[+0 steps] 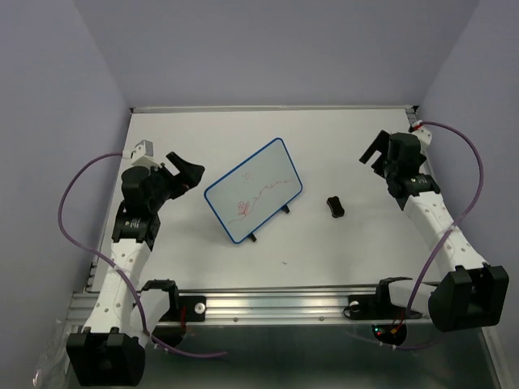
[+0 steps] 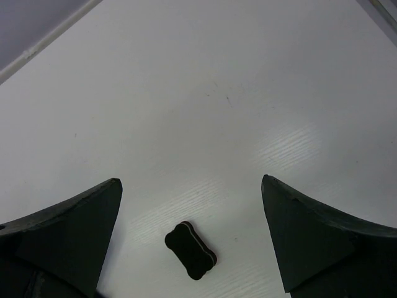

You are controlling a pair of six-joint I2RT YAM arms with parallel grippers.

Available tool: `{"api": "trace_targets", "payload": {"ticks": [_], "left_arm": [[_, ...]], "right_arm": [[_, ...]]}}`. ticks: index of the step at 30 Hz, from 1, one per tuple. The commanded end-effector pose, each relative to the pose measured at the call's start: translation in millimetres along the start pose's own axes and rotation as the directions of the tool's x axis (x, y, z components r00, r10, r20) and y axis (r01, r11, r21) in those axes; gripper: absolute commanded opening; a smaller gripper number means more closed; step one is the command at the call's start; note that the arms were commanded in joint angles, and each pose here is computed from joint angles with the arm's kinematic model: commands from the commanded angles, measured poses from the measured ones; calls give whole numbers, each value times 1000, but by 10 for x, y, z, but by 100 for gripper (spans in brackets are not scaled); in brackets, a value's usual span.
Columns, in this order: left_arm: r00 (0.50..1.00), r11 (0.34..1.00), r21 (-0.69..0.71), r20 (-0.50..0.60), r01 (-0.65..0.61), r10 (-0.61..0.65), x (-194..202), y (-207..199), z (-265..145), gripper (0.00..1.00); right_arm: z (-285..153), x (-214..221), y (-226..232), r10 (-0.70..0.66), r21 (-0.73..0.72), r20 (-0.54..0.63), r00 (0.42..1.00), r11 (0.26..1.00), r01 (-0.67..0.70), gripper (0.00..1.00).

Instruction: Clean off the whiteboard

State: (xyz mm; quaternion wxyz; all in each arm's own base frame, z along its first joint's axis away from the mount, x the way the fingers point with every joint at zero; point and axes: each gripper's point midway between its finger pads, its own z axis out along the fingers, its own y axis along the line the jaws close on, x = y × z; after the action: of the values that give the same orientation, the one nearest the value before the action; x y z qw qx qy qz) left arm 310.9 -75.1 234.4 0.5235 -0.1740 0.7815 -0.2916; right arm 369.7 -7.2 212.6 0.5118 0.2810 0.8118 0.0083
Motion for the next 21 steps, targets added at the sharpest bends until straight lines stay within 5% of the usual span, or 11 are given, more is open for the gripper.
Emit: {"api": "trace_targets", "payload": {"ticks": [1, 13, 21], "left_arm": [[998, 996, 84, 55, -44, 39, -108, -194, -89, 99], [985, 916, 362, 95, -172, 147, 236, -516, -125, 99], [963, 889, 371, 94, -268, 251, 621, -360, -111, 99]], "right_arm": [[-108, -230, 170, 23, -74, 49, 999, 997, -20, 100], [-212, -293, 643, -31, -334, 65, 997, 941, 51, 100], [-252, -330, 674, 27, -362, 90, 996, 932, 7, 100]]}}
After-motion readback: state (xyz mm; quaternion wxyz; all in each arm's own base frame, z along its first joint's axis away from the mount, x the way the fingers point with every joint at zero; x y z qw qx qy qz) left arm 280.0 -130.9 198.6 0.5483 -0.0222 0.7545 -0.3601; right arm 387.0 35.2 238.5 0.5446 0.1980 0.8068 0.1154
